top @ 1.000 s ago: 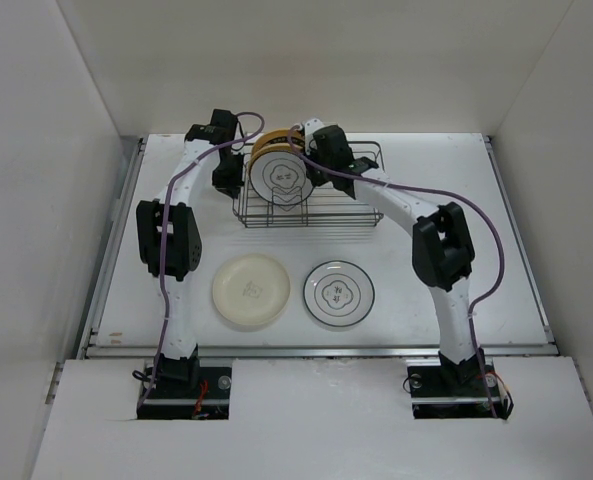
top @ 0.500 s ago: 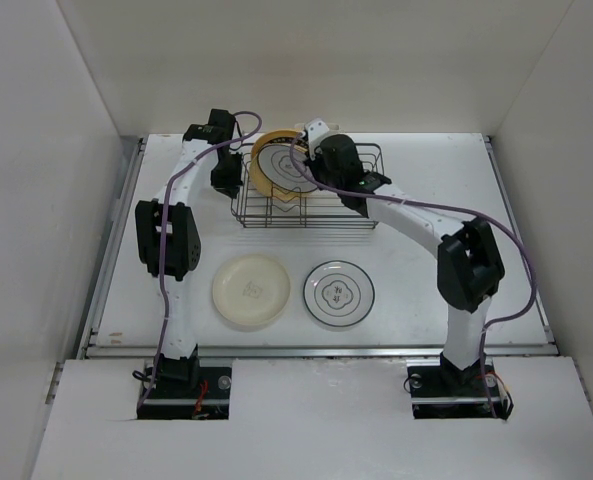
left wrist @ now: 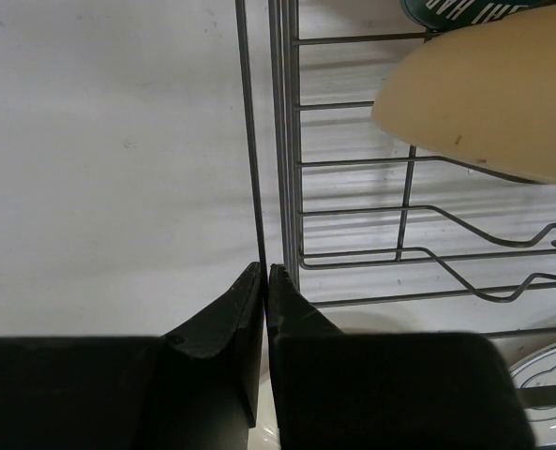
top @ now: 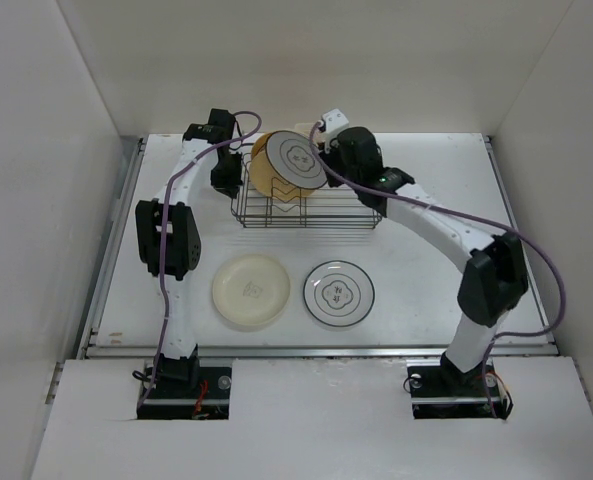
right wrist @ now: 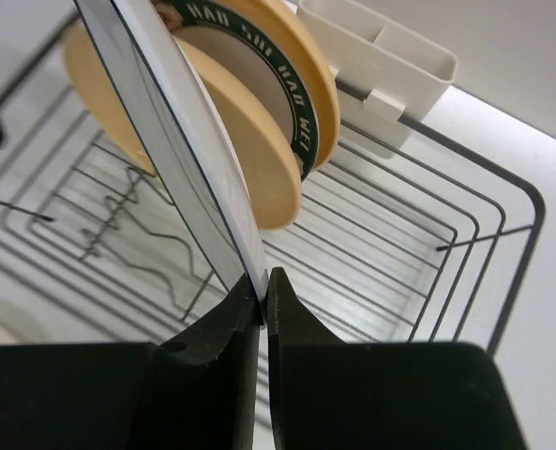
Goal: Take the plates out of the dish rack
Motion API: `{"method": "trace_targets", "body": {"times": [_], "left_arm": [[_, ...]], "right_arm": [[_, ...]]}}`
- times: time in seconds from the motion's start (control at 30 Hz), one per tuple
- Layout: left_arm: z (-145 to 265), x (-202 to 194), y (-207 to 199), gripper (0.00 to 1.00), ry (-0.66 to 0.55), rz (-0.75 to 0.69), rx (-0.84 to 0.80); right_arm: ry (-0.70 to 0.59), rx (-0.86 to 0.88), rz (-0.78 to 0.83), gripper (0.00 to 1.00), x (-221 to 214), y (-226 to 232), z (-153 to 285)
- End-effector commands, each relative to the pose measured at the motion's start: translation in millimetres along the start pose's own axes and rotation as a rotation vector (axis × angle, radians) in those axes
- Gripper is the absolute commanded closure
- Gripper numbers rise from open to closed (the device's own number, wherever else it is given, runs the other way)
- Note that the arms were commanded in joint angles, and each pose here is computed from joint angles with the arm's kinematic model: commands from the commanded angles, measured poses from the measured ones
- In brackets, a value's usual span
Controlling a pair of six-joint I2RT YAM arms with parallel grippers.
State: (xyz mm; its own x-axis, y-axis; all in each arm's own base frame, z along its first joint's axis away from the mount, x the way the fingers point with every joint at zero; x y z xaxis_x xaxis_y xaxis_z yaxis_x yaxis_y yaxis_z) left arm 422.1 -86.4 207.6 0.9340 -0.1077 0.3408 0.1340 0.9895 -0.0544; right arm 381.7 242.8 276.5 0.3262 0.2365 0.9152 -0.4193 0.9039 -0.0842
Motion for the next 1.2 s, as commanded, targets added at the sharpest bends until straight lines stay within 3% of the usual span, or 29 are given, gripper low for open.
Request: {"method": "trace_targets", "body": {"times": [0.0, 0.1, 0.13, 0.37, 0.47, 0.63, 0.83, 1.07, 1.1, 1.17], "left_arm": [[-4, -18, 2, 1.0, 0.142, -0.006, -0.001], [-4, -18, 1, 1.0, 0.143, -0.005, -0.012], [-4, -18, 1, 1.0, 0.143, -0.005, -0.012], [-2, -15, -2, 1.0, 0.127, -0.004, -0.054], [-3, -13, -3, 1.0, 0.118, 0.005, -0.063], [1, -13, -4, 1.0, 0.109, 0.005, -0.064], [7, -11, -5, 1.0, 0.076, 0.003, -0.075], [12, -13, -5, 1.0, 0.061, 0.002, -0.076], [12, -13, -5, 0.99, 0.061, 0.002, -0.076], [15, -12, -5, 0.95, 0.042, 0.0, -0.077]], "right_arm": [[-0.155, 0.132, -0.208, 1.0, 56, -7, 70], [-0.036, 0.269, -0.236, 1.0, 36, -7, 94], [0.094, 0.36, -0.237, 1.0, 11, 1, 100], [0.562, 0.585, -0.46, 1.0, -111, 20, 140], [0.596, 0.563, -0.594, 1.0, -132, 24, 160], [0.613, 0.474, -0.671, 1.0, -154, 18, 174], [0.694, 0.313, -0.719, 1.0, -180, 11, 168], [0.693, 0.221, -0.79, 1.0, -189, -1, 154], [0.693, 0.221, -0.79, 1.0, -189, -1, 154], [0.707, 0.192, -0.807, 0.9, -196, -4, 155]]}}
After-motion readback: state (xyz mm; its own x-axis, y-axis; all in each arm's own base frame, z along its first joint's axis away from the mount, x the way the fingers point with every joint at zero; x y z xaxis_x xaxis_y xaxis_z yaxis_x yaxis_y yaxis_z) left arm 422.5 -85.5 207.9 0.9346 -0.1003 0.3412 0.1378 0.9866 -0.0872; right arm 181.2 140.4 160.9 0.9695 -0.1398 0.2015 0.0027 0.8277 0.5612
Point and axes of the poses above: each gripper's point midway between its finger pads, its own z axis back along the fingers, its own y axis along the line the jaws close on, x = y × z, the point moved 10 cm from there along z, back along the fingers, and after that the axes turned 4 degrees about -z, right-handed, at the moved point
